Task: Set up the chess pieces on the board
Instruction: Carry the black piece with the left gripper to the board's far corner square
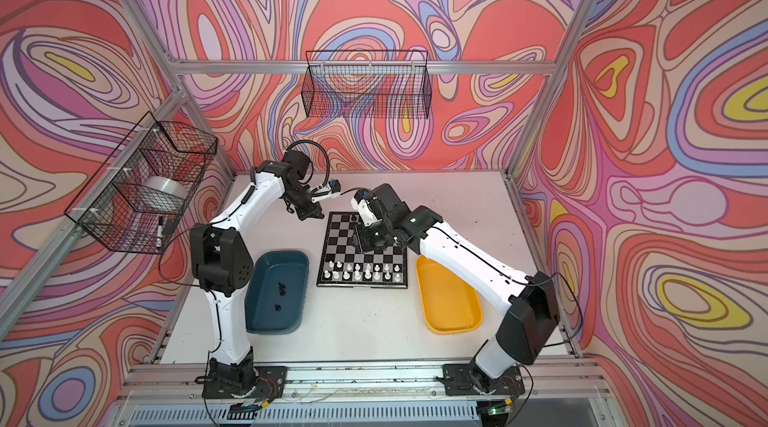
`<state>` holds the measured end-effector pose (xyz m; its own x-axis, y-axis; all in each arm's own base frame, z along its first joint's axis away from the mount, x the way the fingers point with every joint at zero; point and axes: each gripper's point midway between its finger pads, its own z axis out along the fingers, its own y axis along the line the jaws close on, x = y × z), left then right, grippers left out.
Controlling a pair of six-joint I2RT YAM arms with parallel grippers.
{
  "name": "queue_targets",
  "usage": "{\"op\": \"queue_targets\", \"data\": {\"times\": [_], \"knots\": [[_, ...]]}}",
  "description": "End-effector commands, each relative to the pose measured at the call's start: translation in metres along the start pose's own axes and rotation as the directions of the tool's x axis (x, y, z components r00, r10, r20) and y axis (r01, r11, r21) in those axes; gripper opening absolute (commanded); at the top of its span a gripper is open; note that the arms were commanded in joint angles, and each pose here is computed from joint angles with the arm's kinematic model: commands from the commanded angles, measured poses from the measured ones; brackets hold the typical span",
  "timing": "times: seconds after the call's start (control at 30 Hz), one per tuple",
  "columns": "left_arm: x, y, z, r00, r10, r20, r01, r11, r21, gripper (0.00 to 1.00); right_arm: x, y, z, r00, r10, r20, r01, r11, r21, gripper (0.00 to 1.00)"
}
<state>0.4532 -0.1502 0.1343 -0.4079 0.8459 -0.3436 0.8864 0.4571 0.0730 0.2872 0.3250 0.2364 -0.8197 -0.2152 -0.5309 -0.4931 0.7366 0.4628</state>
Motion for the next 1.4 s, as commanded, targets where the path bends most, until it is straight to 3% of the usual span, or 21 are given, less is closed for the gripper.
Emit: {"op": "queue_targets", "data": {"times": [0.0, 0.6, 1.37], "knots": [[-0.014, 0.009, 0.011, 1.0, -0.006, 0.019, 0.007, 1.0, -0.027, 0.1, 0.009, -0.001, -0.003, 1.0, 0.014, -0.011, -0.014, 1.0, 0.02, 0.17], [-0.022, 0.034, 0.072, 1.0, -0.002, 0.005, 0.002, 0.998, -0.067, 0.11, 0.021, 0.0, 0.002, 0.998, 0.049, -0.026, -0.047, 0.997, 0.055, 0.17], [-0.02, 0.033, 0.101, 0.999, 0.031, -0.033, -0.033, 0.998, -0.053, 0.12, 0.026, -0.003, 0.015, 0.997, 0.055, -0.057, -0.051, 0.996, 0.073, 0.17]]}}
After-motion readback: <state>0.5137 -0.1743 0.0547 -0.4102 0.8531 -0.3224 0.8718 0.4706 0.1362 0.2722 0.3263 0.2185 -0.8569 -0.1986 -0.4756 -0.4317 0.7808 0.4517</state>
